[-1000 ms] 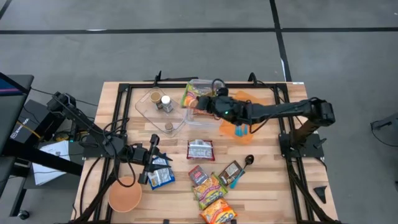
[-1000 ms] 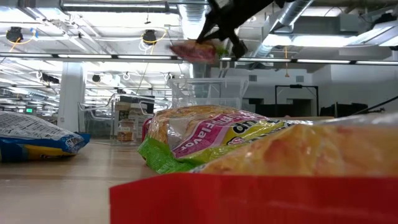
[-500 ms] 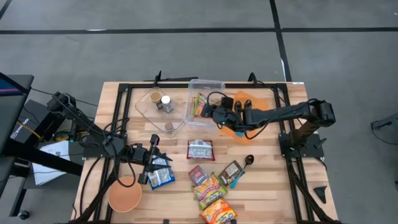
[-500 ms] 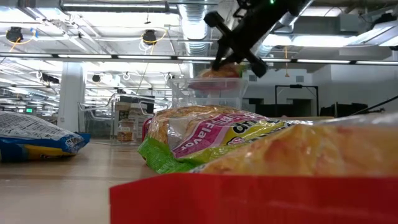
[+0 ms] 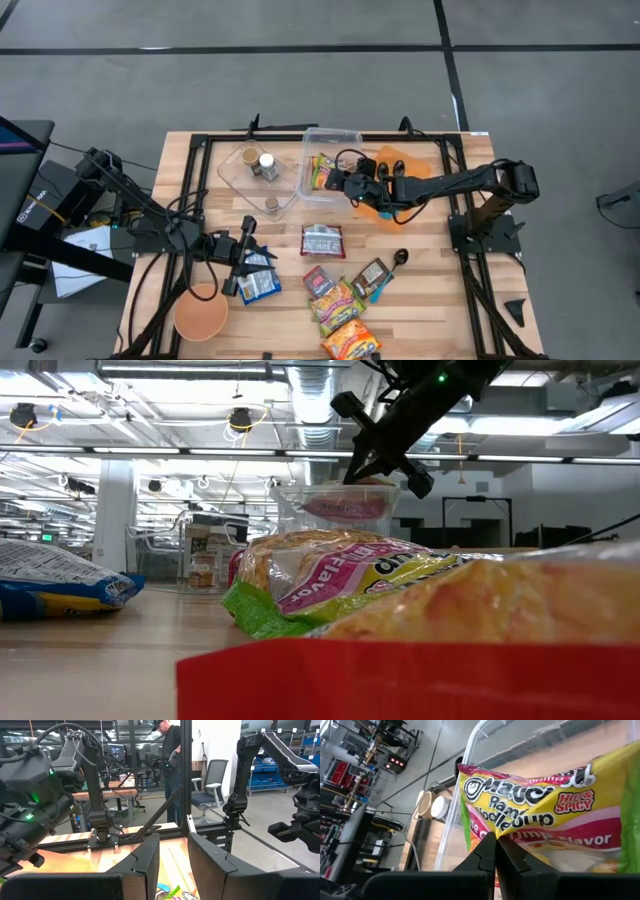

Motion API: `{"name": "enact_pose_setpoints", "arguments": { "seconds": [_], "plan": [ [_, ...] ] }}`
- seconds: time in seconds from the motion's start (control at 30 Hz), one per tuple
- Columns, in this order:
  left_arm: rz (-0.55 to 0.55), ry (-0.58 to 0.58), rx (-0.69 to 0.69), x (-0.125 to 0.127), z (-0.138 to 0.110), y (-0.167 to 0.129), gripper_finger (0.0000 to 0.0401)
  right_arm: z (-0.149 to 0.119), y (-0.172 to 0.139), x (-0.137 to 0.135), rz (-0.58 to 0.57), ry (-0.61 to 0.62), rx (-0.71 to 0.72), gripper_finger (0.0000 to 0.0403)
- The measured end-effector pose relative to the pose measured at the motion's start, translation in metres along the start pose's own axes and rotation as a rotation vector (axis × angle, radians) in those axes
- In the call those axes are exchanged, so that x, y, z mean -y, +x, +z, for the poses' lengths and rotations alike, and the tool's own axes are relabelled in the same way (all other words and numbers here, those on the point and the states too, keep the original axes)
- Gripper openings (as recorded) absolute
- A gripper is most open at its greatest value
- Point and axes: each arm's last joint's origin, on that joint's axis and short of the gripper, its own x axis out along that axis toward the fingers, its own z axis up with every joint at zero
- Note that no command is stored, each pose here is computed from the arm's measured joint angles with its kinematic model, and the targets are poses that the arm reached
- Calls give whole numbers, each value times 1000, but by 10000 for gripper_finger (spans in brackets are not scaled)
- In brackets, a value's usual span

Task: Pick & Place Food Item
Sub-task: Put the green noodle pack into the white bin

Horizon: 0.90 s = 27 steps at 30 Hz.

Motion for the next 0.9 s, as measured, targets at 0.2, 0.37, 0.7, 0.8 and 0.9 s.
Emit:
{"name": "enact_pose_setpoints", "arguments": {
  "seconds": [0.2,0.37,0.7,0.8,0.9],
  "plan": [
    [0,1,0,0,0,0,95,0,0,-1,5,-18,1,0],
    [0,1,0,0,0,0,95,0,0,-1,6,-31,0,0],
    [0,1,0,0,0,0,95,-1,0,-4,40,-101,-36,0],
    [0,1,0,0,0,0,95,0,0,-5,55,-106,-43,0],
    [0,1,0,0,0,0,95,-1,0,-5,57,-95,-46,0]
  ]
}}
